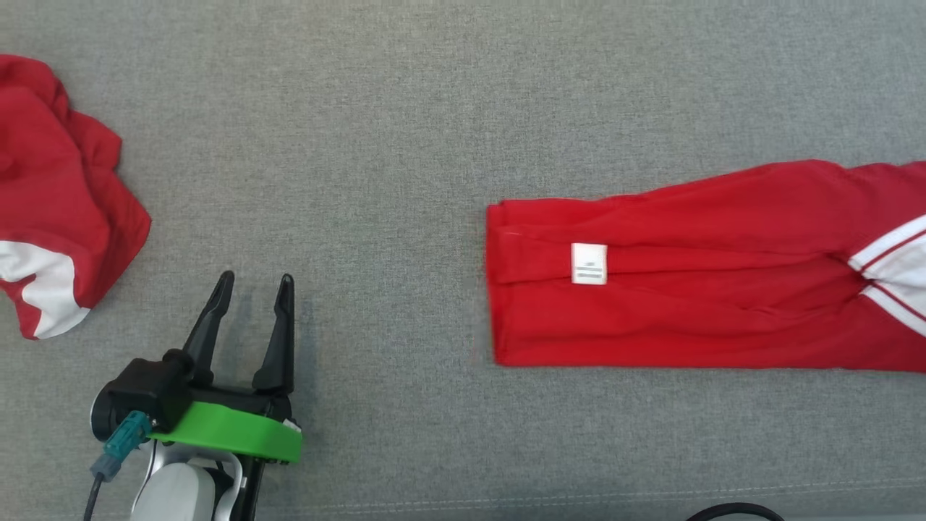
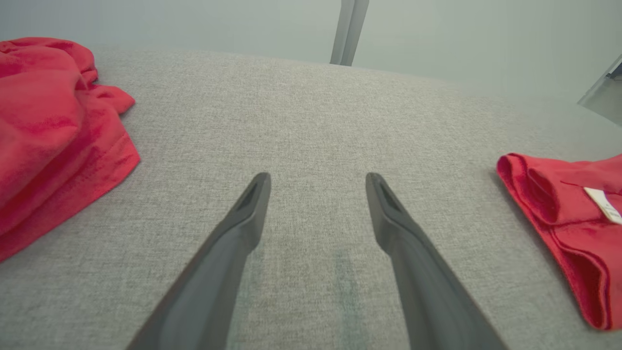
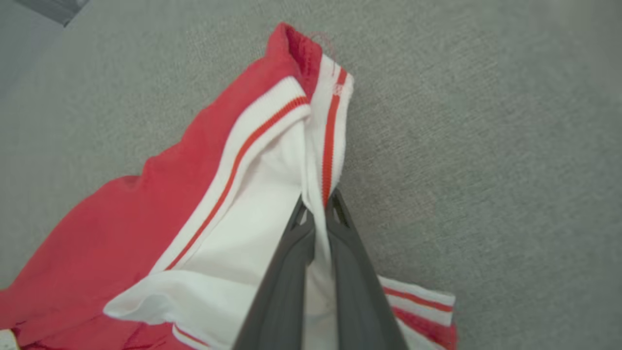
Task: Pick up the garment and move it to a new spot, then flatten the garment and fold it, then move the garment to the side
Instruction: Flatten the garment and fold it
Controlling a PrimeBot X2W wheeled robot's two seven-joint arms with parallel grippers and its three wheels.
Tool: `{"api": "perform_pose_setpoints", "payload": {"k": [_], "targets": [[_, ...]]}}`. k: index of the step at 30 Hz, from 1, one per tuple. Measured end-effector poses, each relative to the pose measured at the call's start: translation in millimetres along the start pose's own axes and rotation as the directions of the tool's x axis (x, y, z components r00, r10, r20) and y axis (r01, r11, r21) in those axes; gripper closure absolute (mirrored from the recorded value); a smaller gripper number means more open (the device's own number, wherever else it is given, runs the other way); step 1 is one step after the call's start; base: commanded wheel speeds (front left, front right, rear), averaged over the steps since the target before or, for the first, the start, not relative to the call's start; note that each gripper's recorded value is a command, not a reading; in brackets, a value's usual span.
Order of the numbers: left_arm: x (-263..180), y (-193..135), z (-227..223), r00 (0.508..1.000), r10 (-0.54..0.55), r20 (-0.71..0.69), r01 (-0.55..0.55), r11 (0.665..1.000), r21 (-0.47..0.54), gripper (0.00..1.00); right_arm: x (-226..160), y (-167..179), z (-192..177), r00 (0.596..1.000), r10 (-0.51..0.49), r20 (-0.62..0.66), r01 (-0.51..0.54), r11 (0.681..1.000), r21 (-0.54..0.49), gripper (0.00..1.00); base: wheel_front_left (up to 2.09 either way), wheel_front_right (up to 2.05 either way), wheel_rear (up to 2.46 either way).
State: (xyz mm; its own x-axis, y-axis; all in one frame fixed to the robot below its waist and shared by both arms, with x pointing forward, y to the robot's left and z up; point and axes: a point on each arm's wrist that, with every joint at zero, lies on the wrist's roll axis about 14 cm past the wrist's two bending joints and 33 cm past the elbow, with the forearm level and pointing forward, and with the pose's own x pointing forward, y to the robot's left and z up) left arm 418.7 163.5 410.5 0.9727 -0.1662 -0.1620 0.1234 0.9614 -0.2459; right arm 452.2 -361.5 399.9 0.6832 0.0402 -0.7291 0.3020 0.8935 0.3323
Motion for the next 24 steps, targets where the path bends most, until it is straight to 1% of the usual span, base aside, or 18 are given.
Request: {"api": "perform_pose_setpoints", "payload": {"k": [3, 5, 6, 8, 10, 11, 13, 15, 17, 22, 24], "targets": [[-2.6, -5.7, 3.6, 1.000, -0.012, 0.009, 0.012, 1.000, -0.003, 0.00, -18.1, -18.3, 22.7, 0.997, -0.042, 0.060, 0.040, 0.999, 0.036, 1.00, 0.00, 0.00, 0.00], [-5.4, -8.4, 4.0, 1.000, -0.014, 0.010, 0.014, 1.000, -0.007, 0.00, -27.3, -15.0, 33.9, 0.996, -0.030, 0.083, 0.027, 0.999, 0.037, 1.00, 0.00, 0.00, 0.00], [-6.4, -10.2, 4.1, 1.000, -0.017, 0.010, 0.017, 1.000, -0.010, 0.00, -30.7, -3.7, 39.5, 0.996, 0.002, 0.093, -0.003, 1.000, 0.017, 1.00, 0.00, 0.00, 0.00], [-9.5, -13.5, 3.2, 1.000, -0.018, 0.008, 0.019, 1.000, -0.018, 0.00, -33.8, 33.1, 40.7, 0.990, 0.105, 0.092, -0.103, 0.994, -0.030, 1.00, 0.00, 0.00, 0.00], [-11.9, -15.2, 3.3, 1.000, -0.019, 0.009, 0.019, 1.000, -0.021, 0.00, -37.9, 80.9, 25.9, 0.969, 0.240, 0.053, -0.235, 0.968, -0.090, 1.00, 0.00, 0.00, 0.00], [-13.1, -14.7, 3.5, 1.000, -0.017, 0.009, 0.017, 1.000, -0.021, 0.00, -42.2, 104.9, 15.9, 0.951, 0.306, 0.030, -0.301, 0.946, -0.118, 1.00, 0.00, 0.00, 0.00], [-15.1, -13.0, -0.6, 1.000, -0.015, -0.006, 0.015, 1.000, -0.013, 0.00, -54.0, 147.5, -4.9, 0.909, 0.415, -0.014, -0.411, 0.895, -0.175, 1.00, 0.00, 0.00, 0.00], [-16.2, -14.5, -7.5, 0.999, -0.029, -0.030, 0.029, 1.000, 0.001, 0.00, -64.3, 182.9, -23.5, 0.870, 0.490, -0.048, -0.487, 0.843, -0.229, 1.00, 0.00, 0.00, 0.00], [-14.8, -19.4, -15.7, 0.997, -0.051, -0.057, 0.052, 0.999, 0.006, 0.00, -66.3, 208.6, -42.2, 0.846, 0.529, -0.072, -0.528, 0.809, -0.259, 1.00, 0.00, 0.00, 0.00], [-0.1, -27.2, -21.3, 0.994, -0.088, -0.072, 0.089, 0.996, 0.012, 0.00, -44.8, 251.2, -98.5, 0.810, 0.557, -0.184, -0.586, 0.768, -0.257, 1.00, 0.00, 0.00, 0.00], [4.0, -26.2, -22.4, 0.993, -0.088, -0.074, 0.089, 0.996, 0.012, 0.00, -35.3, 263.1, -116.7, 0.798, 0.559, -0.223, -0.602, 0.757, -0.256, 1.00, 0.00, 0.00, 0.00]]}}
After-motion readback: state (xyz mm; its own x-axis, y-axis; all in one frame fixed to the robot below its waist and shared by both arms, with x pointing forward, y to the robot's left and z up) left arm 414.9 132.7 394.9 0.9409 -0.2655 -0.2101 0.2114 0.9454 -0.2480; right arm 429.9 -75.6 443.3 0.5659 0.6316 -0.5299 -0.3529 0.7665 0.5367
